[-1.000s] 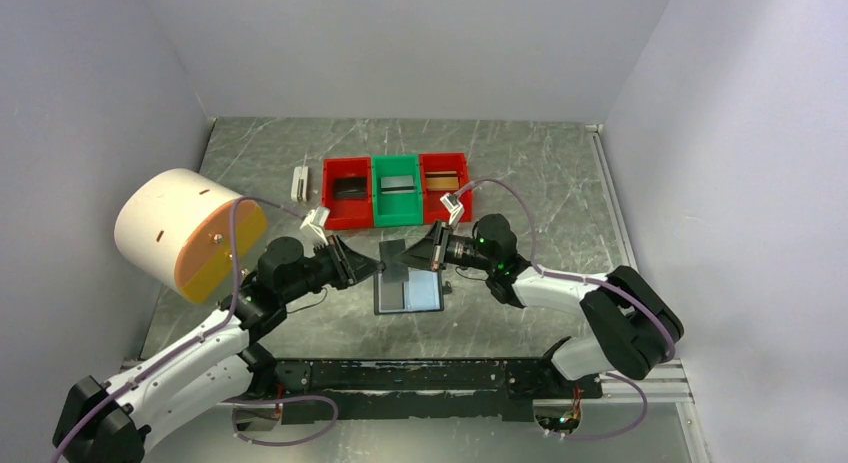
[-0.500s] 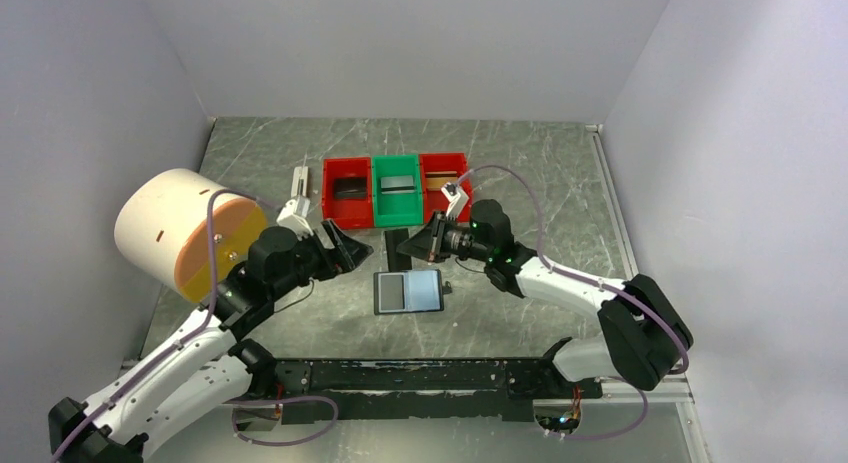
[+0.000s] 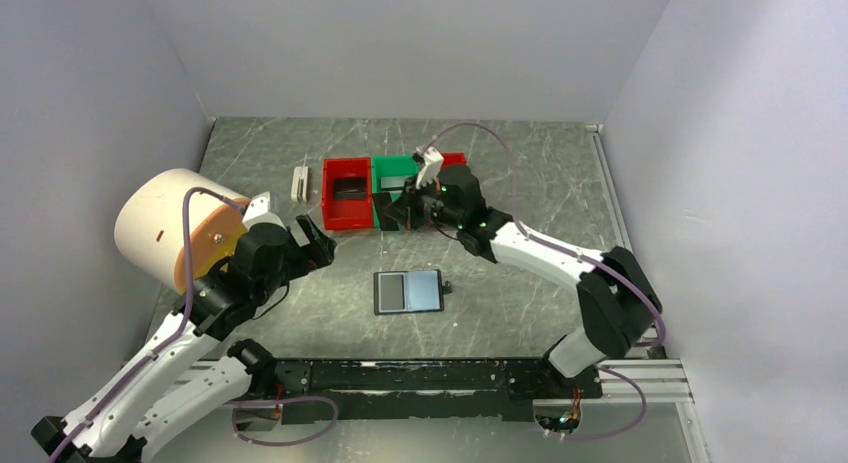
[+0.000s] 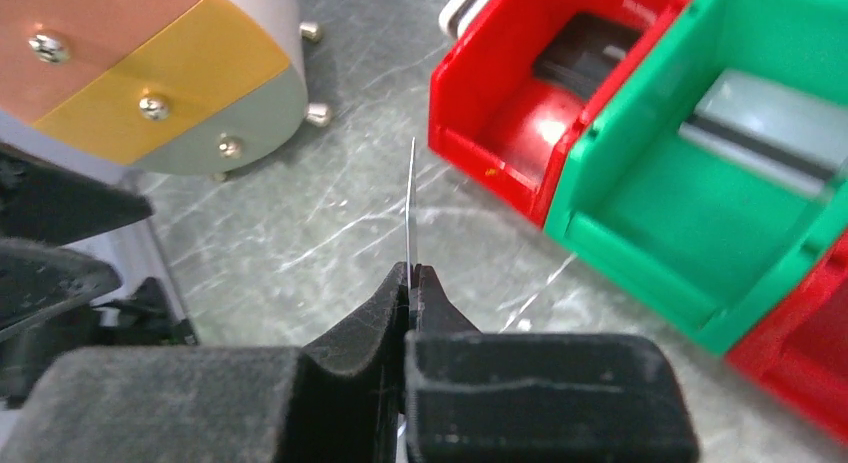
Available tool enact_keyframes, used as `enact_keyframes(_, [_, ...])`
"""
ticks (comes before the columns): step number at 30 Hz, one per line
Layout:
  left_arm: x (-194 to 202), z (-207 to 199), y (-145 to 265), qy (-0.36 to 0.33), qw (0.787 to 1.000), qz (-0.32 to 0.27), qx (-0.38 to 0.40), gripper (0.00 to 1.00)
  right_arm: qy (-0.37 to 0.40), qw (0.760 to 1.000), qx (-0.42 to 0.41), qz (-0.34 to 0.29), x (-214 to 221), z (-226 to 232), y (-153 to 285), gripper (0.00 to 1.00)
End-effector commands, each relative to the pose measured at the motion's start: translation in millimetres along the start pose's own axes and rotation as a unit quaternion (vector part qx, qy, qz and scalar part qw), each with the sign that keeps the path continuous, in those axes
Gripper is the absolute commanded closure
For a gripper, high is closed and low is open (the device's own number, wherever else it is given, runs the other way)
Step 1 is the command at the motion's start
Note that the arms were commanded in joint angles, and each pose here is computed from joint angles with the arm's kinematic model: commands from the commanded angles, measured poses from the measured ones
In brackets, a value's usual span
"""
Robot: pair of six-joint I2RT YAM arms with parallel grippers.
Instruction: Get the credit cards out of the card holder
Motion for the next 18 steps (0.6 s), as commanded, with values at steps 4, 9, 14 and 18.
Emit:
enact_keyframes(4, [-9.8, 28.5, 11.7, -0.036, 0.995, -0.022, -0.085, 0.00, 0.201, 0.979, 0.039, -0.002, -25.9, 14.4, -53.5, 1.00])
enact_keyframes(9, [-15.4, 37.3, -2.4, -0.048, 0.995, -0.006, -0.093, 0.00, 0.312, 0.946, 0.091, 0.011, -32.2, -1.9, -98.6, 1.00])
enact_keyframes(14, [-29.3, 51.0, -12.0, -0.024, 0.996, -0.015, -0.084, 0.00, 0.405, 0.908, 0.098, 0.043, -26.8, -2.3, -132.0, 1.00])
enact_keyframes(18, [-29.4, 63.0, -22.9, -0.018, 0.996, -0.002, -0.086, 0.00, 0.460, 0.874, 0.141, 0.061, -21.7, -16.8, -153.3, 1.00])
Point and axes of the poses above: each gripper's point midway between its finger pads, its own y axis back along the fingers, its own z axis along the line the jaws close on, x = y × z, the point moved 6 cm from there along y, back along the fingers, and after that the axes turned 12 degrees about -y, right-handed, at the moved point
